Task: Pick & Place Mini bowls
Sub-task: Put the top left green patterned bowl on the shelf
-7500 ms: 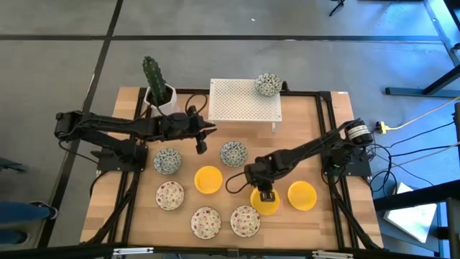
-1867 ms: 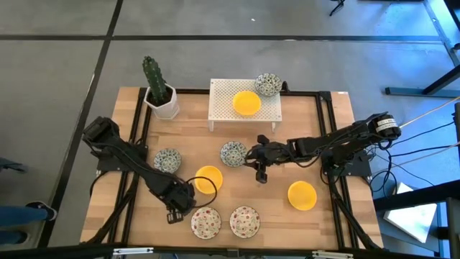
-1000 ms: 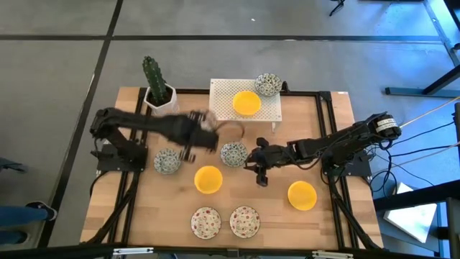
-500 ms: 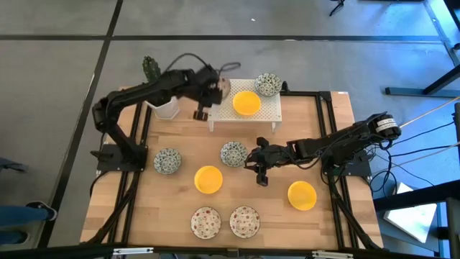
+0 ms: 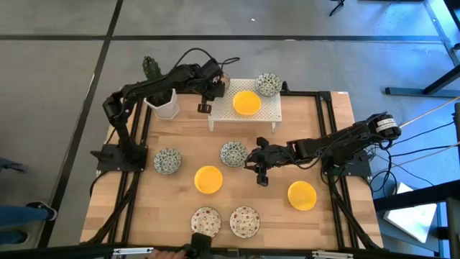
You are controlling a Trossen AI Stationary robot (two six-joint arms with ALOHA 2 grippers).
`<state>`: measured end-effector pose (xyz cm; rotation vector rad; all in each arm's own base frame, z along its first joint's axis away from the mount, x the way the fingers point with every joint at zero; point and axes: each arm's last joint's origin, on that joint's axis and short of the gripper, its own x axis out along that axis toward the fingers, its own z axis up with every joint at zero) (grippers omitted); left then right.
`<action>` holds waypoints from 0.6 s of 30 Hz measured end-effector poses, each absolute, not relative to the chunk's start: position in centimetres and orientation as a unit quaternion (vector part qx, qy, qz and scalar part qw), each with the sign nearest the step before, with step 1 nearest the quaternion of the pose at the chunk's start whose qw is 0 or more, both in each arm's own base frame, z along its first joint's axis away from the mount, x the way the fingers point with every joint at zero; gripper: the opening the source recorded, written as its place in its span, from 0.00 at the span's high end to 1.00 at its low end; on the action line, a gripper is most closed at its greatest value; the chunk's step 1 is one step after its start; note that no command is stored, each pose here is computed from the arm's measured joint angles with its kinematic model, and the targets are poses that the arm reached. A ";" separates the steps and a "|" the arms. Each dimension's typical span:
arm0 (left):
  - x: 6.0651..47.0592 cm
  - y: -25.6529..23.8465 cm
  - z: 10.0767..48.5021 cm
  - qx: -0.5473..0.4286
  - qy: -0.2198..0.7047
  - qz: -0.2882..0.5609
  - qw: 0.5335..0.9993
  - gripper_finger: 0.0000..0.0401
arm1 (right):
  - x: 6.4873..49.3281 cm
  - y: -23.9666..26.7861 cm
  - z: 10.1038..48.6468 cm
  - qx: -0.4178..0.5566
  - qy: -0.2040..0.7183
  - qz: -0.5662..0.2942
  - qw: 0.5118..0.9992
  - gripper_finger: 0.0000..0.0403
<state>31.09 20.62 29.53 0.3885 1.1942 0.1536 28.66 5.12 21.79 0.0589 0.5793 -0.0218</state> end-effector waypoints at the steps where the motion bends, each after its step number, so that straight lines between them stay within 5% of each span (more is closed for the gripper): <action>1: 31.2 20.7 29.5 0.180 0.556 0.074 0.808 0.97 | 28.6 5.1 21.8 0.027 0.288 -0.011 0.957 0.71; 18: 32.2 19.8 32.0 0.133 0.511 0.113 0.842 0.83 | 28.5 4.7 21.4 0.021 0.308 -0.018 0.951 0.71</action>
